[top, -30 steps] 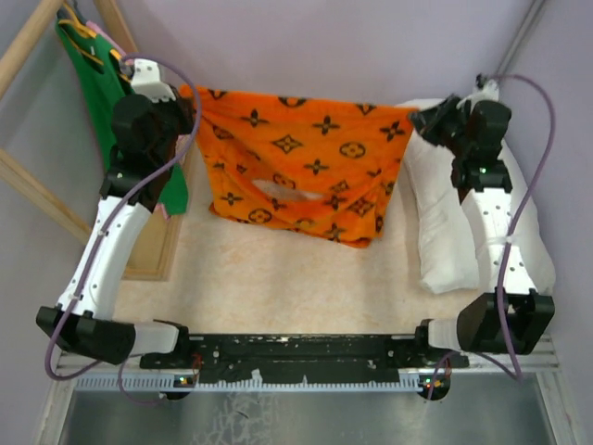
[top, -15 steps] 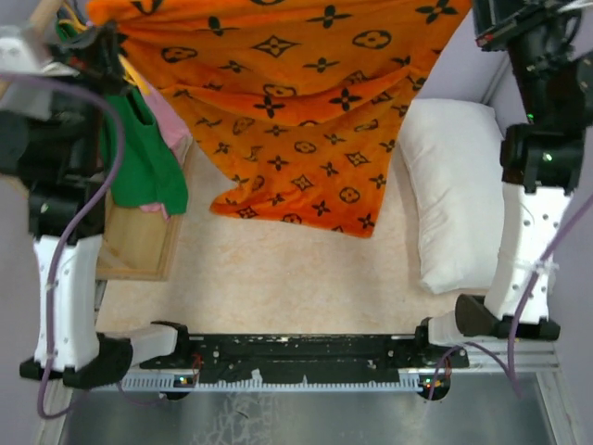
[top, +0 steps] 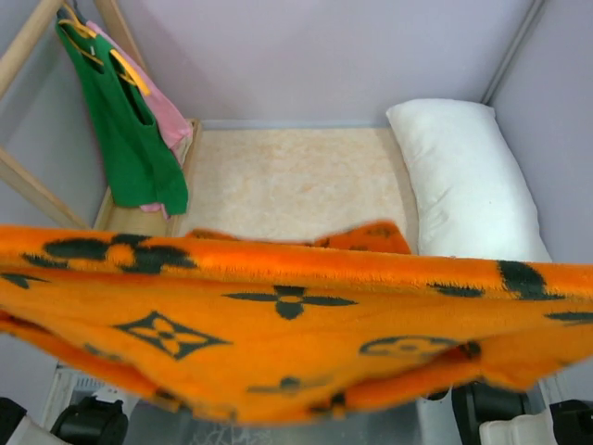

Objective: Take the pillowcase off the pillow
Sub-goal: Fold the pillowcase at the center of the board.

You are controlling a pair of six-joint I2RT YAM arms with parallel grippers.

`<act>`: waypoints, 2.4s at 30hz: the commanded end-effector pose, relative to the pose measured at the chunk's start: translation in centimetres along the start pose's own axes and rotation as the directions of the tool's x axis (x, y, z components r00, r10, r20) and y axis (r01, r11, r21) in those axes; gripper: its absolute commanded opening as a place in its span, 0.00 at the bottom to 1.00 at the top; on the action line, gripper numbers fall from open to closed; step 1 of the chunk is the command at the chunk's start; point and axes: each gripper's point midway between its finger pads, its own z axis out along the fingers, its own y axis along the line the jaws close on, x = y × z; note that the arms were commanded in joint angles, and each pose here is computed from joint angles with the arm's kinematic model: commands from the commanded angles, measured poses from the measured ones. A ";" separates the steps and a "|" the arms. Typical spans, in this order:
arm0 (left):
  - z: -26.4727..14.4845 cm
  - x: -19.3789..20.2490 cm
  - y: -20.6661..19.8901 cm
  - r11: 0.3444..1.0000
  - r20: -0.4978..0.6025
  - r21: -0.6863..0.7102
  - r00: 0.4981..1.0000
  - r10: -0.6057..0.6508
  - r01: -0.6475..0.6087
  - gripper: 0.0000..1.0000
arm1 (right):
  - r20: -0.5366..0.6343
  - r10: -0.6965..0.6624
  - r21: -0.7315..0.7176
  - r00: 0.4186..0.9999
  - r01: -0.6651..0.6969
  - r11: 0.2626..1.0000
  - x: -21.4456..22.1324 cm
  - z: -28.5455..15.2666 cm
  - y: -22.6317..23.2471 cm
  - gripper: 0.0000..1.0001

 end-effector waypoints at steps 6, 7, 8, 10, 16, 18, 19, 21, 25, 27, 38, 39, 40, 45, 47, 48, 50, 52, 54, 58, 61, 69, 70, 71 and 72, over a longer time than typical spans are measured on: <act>2.8 13.1 3.2 0.994 -0.280 -0.102 0.960 0.012 -0.042 0.00 | -0.162 0.069 0.304 0.984 -0.016 0.953 12.0 1.0 -11.3 0.00; 2.9 14.7 3.1 0.994 -0.310 -0.100 0.951 0.001 -0.034 0.00 | -0.184 0.082 0.319 0.979 -0.020 0.947 13.5 0.8 -12.0 0.00; 2.9 16.4 3.2 0.993 -0.344 -0.111 0.939 -0.002 -0.038 0.00 | -0.213 0.094 0.338 0.972 -0.017 0.941 15.3 0.6 -12.8 0.00; 2.4 21.1 2.7 0.991 -0.426 -0.109 0.904 0.020 -0.073 0.00 | -0.282 0.133 0.376 0.950 -0.018 0.926 19.8 -0.3 -14.5 0.00; -1.1 36.5 0.1 0.976 -0.654 -0.043 0.744 0.135 -0.215 0.00 | -0.486 0.300 0.491 0.821 -0.027 0.871 36.4 -6.4 -18.8 0.00; -3.8 42.0 0.5 0.973 -0.722 -0.032 0.679 0.136 -0.229 0.00 | -0.537 0.360 0.526 0.763 -0.032 0.850 41.8 -9.9 -19.4 0.00; -5.5 45.2 1.1 0.982 -0.756 -0.044 0.649 0.086 -0.182 0.00 | -0.558 0.391 0.543 0.732 -0.034 0.839 44.4 -11.8 -19.6 0.00; -9.5 50.6 2.8 0.989 -0.808 -0.067 0.589 0.023 -0.130 0.00 | -0.595 0.455 0.583 0.663 -0.035 0.812 49.4 -16.5 -19.5 0.00; -19.2 62.0 4.4 0.988 -0.903 -0.043 0.428 0.026 -0.150 0.00 | -0.662 0.555 0.646 0.504 0.007 0.763 58.7 -27.8 -18.4 0.00; -23.1 67.2 4.7 0.991 -0.931 -0.034 0.365 0.016 -0.131 0.00 | -0.692 0.562 0.655 0.454 0.067 0.753 61.9 -31.7 -19.1 0.00; -26.3 78.4 5.9 0.992 -0.918 -0.034 0.397 0.017 -0.120 0.00 | -0.763 0.515 0.594 0.391 0.107 0.798 71.9 -30.1 -27.8 0.00; -25.7 78.5 6.2 0.992 -0.913 -0.034 0.406 0.019 -0.123 0.00 | -0.763 0.509 0.589 0.398 0.103 0.802 72.3 -29.7 -28.2 0.00; -25.0 78.5 6.5 0.991 -0.908 -0.035 0.418 0.021 -0.126 0.00 | -0.761 0.503 0.584 0.410 0.094 0.806 72.4 -29.1 -28.5 0.00; -22.4 77.5 6.1 0.995 -0.887 -0.008 0.460 0.039 -0.099 0.00 | -0.751 0.504 0.577 0.427 0.055 0.815 72.3 -28.3 -28.3 0.00; -22.7 77.2 6.1 0.995 -0.888 0.005 0.456 0.049 -0.099 0.00 | -0.752 0.512 0.580 0.415 0.046 0.813 72.1 -29.4 -27.5 0.00; -23.1 77.1 6.0 0.995 -0.890 0.011 0.452 0.054 -0.099 0.00 | -0.751 0.517 0.584 0.412 0.048 0.810 72.0 -30.1 -27.1 0.00; -24.1 76.9 5.8 0.995 -0.894 0.022 0.444 0.063 -0.098 0.00 | -0.752 0.540 0.603 0.379 0.063 0.795 72.0 -33.1 -26.0 0.00; -26.1 76.7 5.3 0.996 -0.911 0.029 0.409 0.060 -0.081 0.00 | -0.748 0.551 0.613 0.369 0.068 0.787 70.9 -34.2 -25.1 0.00; -27.9 75.8 4.8 0.998 -0.922 0.022 0.384 0.043 -0.060 0.00 | -0.743 0.569 0.626 0.352 0.067 0.777 69.9 -35.7 -24.0 0.00; -30.8 72.4 3.1 0.999 -0.929 -0.042 0.367 -0.039 -0.001 0.00 | -0.739 0.585 0.641 0.334 0.082 0.763 66.7 -37.8 -22.3 0.00; -32.8 69.1 1.2 0.994 -0.938 -0.098 0.329 -0.107 0.044 0.00 | -0.734 0.599 0.650 0.319 0.076 0.756 63.9 -38.2 -20.6 0.00; -42.0 62.9 -4.8 0.947 -0.939 -0.303 0.135 -0.316 0.109 0.00 | -0.615 0.758 0.787 0.215 0.112 0.607 60.8 -45.8 -15.2 0.00; -43.4 62.5 -5.7 0.948 -0.945 -0.302 0.097 -0.311 0.103 0.00 | -0.588 0.785 0.809 0.194 0.135 0.572 60.7 -47.4 -14.5 0.00; -44.7 62.1 -6.6 0.952 -0.953 -0.293 0.057 -0.299 0.092 0.00 | -0.564 0.811 0.825 0.156 0.151 0.544 60.6 -49.4 -13.4 0.00; -46.5 61.7 -7.3 0.957 -0.960 -0.279 0.006 -0.280 0.075 0.00 | -0.543 0.830 0.837 0.124 0.159 0.524 60.5 -50.8 -12.4 0.00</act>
